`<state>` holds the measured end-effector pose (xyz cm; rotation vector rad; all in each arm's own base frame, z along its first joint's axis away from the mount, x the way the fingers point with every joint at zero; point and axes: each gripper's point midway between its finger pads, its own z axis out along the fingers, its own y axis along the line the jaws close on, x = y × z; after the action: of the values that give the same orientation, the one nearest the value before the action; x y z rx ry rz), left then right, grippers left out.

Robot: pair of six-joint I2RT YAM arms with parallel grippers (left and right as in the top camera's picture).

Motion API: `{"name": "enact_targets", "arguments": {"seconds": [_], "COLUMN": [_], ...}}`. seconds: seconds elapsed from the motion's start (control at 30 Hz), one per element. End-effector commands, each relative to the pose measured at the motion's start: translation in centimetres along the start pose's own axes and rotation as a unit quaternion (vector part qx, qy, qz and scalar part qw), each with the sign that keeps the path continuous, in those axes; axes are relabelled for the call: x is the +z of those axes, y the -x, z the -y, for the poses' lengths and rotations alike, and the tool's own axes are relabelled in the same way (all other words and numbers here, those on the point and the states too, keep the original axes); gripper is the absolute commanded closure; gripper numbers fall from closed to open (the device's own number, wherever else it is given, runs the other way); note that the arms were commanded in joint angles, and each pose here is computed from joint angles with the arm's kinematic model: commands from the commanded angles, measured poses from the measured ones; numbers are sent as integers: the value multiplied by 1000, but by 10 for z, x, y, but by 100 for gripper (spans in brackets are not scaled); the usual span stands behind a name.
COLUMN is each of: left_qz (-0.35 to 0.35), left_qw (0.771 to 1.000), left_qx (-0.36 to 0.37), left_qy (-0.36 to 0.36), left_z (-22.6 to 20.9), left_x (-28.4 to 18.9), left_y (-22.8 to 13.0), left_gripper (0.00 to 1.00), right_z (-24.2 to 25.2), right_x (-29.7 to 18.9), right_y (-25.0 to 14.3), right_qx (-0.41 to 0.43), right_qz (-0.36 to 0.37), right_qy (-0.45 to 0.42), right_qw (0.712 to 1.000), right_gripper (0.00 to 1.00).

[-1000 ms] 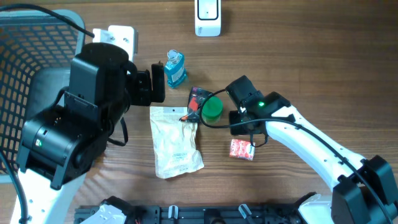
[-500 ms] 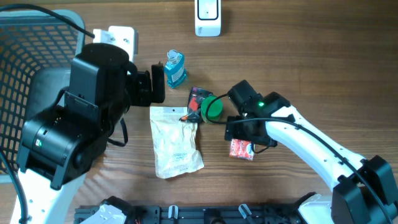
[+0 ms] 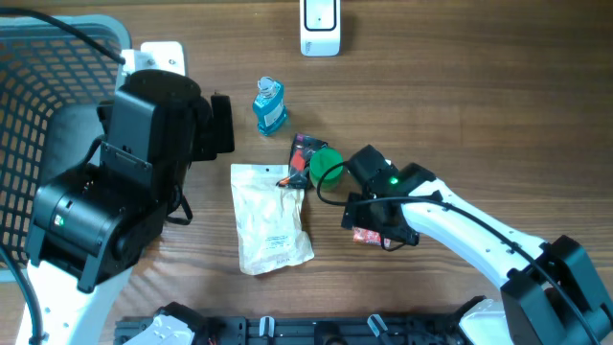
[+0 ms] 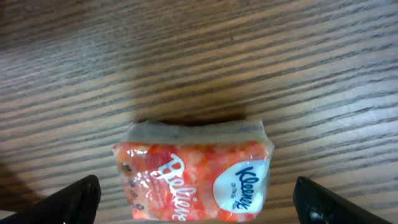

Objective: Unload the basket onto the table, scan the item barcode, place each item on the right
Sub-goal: 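Close the right gripper on the Kleenex tissue pack and lift it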

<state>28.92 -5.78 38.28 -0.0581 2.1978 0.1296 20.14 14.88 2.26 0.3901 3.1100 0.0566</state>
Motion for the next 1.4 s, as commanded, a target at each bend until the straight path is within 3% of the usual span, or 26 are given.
{"name": "enact_targets", "arguments": {"seconds": [0.0, 0.43, 0.7, 1.0, 1.07, 1.23, 1.37], "left_qz": [14, 4, -1, -12, -15, -18, -18], "left_qw": [1000, 1000, 1000, 1000, 999, 999, 999], "left_qx": [-16, -18, -19, -13, -11, -9, -9], "left_qy": [18, 21, 22, 26, 27, 28, 28], "left_z": [-10, -12, -13, -14, -15, -15, -15], "left_x": [-5, -5, -5, -6, -6, -6, -6], "left_y": [4, -1, -3, -9, -11, -12, -12], "left_gripper": [0, 0, 0, 0, 0, 0, 0], "right_z": [3, 1, 0, 6, 8, 6, 5], "right_x": [10, 23, 24, 41, 44, 46, 46], "right_y": [-6, -6, -3, -8, -9, -8, -7], "right_qx": [9, -9, -23, -45, -47, -58, -58], "right_qz": [-10, -1, 4, -18, -23, -21, -21], "right_qy": [-3, 14, 14, -10, -16, -14, -13], "right_qw": [1000, 1000, 1000, 999, 999, 998, 998], "right_gripper": [0, 0, 8, 6, 8, 24, 26]}}
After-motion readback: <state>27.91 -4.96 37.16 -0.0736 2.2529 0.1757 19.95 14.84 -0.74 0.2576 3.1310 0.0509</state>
